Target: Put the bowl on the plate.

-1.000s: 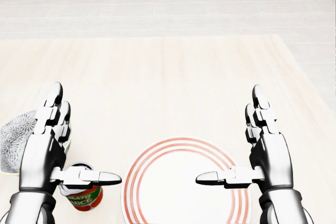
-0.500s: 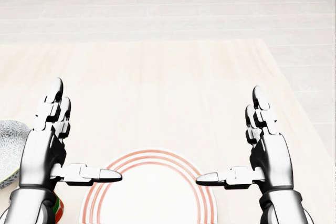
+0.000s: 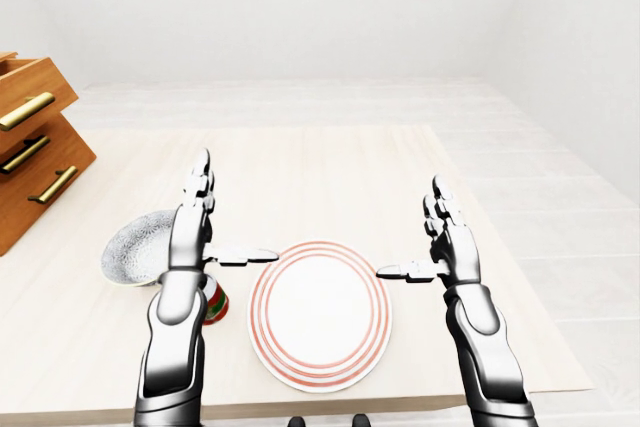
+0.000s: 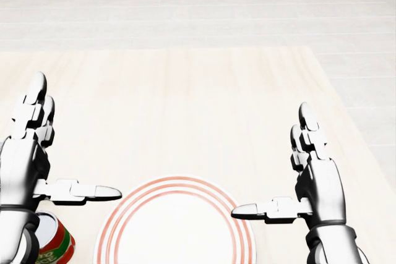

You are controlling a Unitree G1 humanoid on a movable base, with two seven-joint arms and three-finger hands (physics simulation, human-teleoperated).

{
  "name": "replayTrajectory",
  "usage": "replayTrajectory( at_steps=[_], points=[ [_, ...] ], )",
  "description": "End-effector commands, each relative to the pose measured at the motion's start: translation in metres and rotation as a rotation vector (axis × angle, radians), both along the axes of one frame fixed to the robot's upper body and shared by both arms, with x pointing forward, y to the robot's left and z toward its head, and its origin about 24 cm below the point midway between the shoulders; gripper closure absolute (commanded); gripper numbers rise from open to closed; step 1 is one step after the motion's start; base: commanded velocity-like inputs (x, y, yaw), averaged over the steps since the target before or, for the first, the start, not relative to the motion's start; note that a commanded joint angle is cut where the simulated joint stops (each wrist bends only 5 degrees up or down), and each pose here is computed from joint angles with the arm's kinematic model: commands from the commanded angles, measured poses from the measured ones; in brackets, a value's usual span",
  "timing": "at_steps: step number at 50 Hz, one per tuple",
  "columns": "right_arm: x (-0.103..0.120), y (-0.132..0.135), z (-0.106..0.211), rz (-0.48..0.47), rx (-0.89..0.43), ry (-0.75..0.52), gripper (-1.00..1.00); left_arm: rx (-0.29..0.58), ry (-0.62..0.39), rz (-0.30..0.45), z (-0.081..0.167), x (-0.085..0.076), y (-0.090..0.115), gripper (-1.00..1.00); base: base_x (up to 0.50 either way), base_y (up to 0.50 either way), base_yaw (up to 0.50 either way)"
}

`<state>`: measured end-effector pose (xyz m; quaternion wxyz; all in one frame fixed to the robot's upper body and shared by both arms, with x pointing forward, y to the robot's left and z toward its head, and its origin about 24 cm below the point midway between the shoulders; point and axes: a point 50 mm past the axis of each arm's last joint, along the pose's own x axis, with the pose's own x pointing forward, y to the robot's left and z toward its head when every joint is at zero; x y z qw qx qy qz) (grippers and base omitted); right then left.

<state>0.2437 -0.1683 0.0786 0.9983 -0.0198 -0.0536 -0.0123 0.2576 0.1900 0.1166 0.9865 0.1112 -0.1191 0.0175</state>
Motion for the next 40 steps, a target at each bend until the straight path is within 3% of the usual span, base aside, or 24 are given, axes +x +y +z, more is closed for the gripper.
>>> replayTrajectory(
  at_steps=[1,5,9,13,16,26,40],
  points=[
    [-0.001,-0.001,-0.001,-0.007,0.002,0.003,-1.0,0.125,-0.06,0.069,0.023,0.006,0.025,-1.0,0.0,0.0,0.0],
    [-0.001,-0.001,0.002,-0.008,0.004,-0.009,-1.0,0.231,-0.03,0.102,0.024,0.01,0.037,-1.0,0.0,0.0,0.0],
    [-0.003,-0.001,0.002,-0.008,0.008,-0.01,-1.0,0.258,-0.019,0.124,0.026,0.011,0.047,-1.0,0.0,0.0,0.0],
    [-0.005,-0.001,0.002,-0.007,0.013,-0.009,-1.0,0.347,0.017,0.151,0.024,0.011,0.055,-1.0,0.0,0.0,0.0],
    [-0.006,-0.002,0.002,-0.008,0.014,-0.012,-1.0,0.344,0.017,0.161,0.027,0.01,0.062,-1.0,0.0,0.0,0.0],
    [-0.007,-0.002,0.002,-0.011,0.009,-0.009,-1.0,0.462,0.056,0.239,0.035,0.0,0.09,-1.0,0.0,0.0,0.0],
    [-0.007,-0.002,0.012,-0.009,0.006,-0.052,-1.0,0.569,0.139,0.291,0.034,0.001,0.11,-1.0,0.0,0.0,0.0]
  ],
)
